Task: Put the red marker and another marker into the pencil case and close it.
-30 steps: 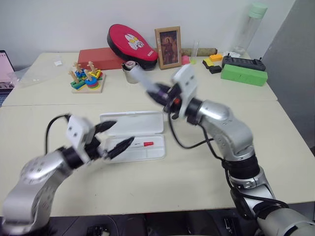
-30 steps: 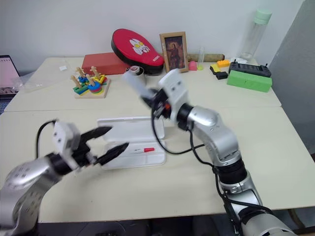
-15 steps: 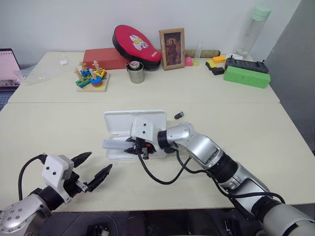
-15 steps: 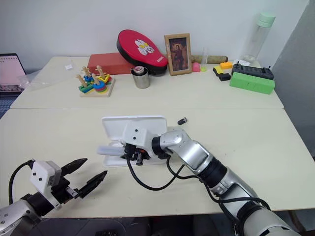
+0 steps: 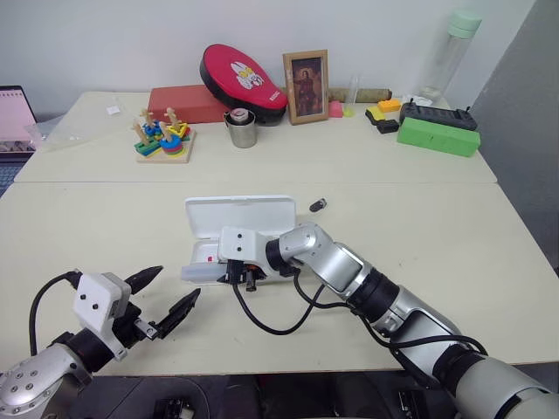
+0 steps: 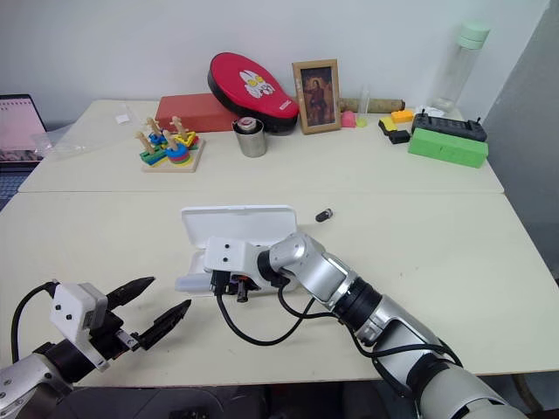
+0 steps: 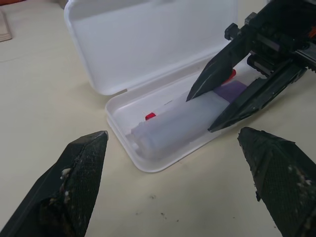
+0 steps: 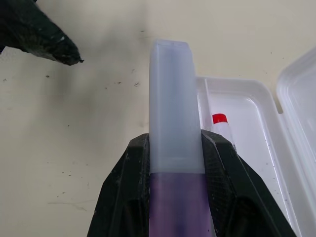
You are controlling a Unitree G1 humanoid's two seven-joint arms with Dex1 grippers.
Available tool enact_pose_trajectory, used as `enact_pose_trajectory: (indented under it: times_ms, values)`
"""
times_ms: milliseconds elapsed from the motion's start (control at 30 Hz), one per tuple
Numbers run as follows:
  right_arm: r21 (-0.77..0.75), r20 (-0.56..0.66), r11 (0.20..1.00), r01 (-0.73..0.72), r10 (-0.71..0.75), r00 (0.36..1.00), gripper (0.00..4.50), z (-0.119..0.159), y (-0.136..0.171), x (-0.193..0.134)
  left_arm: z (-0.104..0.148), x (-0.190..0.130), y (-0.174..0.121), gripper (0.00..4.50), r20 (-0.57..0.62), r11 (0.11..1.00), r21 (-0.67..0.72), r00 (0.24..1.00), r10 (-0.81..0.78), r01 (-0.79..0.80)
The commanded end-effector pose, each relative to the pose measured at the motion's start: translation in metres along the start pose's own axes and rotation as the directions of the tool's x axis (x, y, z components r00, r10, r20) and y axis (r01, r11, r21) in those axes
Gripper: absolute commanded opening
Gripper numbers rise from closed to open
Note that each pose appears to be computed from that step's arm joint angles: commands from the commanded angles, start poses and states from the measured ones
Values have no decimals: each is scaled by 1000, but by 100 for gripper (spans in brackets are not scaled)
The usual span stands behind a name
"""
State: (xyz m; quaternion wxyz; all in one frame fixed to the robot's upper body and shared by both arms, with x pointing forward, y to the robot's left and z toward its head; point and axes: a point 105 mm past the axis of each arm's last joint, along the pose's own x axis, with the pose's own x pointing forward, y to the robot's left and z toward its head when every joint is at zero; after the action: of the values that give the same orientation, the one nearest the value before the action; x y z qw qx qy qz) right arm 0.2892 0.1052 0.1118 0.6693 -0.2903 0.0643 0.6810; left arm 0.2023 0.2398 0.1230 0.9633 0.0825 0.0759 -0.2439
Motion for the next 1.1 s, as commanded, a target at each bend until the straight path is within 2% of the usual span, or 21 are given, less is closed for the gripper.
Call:
enact_pose_trajectory:
  times_ms: [33,267,400,433,500,567,633,733,800,867,967,1100]
  values:
    - [-43,58,999,12,-9,998,182,20,-5,-2,15,0,-2,450,39,999,36,999,-7,6]
    - [-44,68,999,30,-27,997,349,22,-10,-3,18,4,-2,450,50,999,37,999,-15,13]
    - [-55,136,998,41,-33,990,416,37,-15,-20,26,8,-2,450,78,999,38,997,-21,18]
    - [-38,199,998,47,-39,979,433,47,-20,-37,32,11,-4,450,103,999,36,994,-33,29]
    - [17,315,998,68,-70,946,442,65,-30,-71,44,18,-9,450,148,998,33,987,-58,54]
    - [141,419,978,153,-199,886,442,81,-56,-114,57,30,-15,450,190,995,47,977,-99,91]
    - [225,456,948,226,-307,835,442,84,-76,-145,67,41,-20,450,215,991,65,968,-132,121]
    - [312,404,873,374,-478,780,442,68,-103,-179,83,59,-28,450,268,983,68,946,-183,171]
    - [385,306,779,495,-614,728,442,43,-125,-196,93,73,-33,450,299,976,67,930,-216,205]
    - [424,156,680,598,-706,691,442,7,-138,-203,101,86,-37,450,323,971,68,916,-240,230]
    - [431,-22,594,680,-746,665,442,-41,-141,-200,108,101,-41,450,349,962,68,897,-270,263]
    - [456,-97,571,682,-730,676,442,-78,-131,-184,113,112,-49,450,360,949,76,879,-312,306]
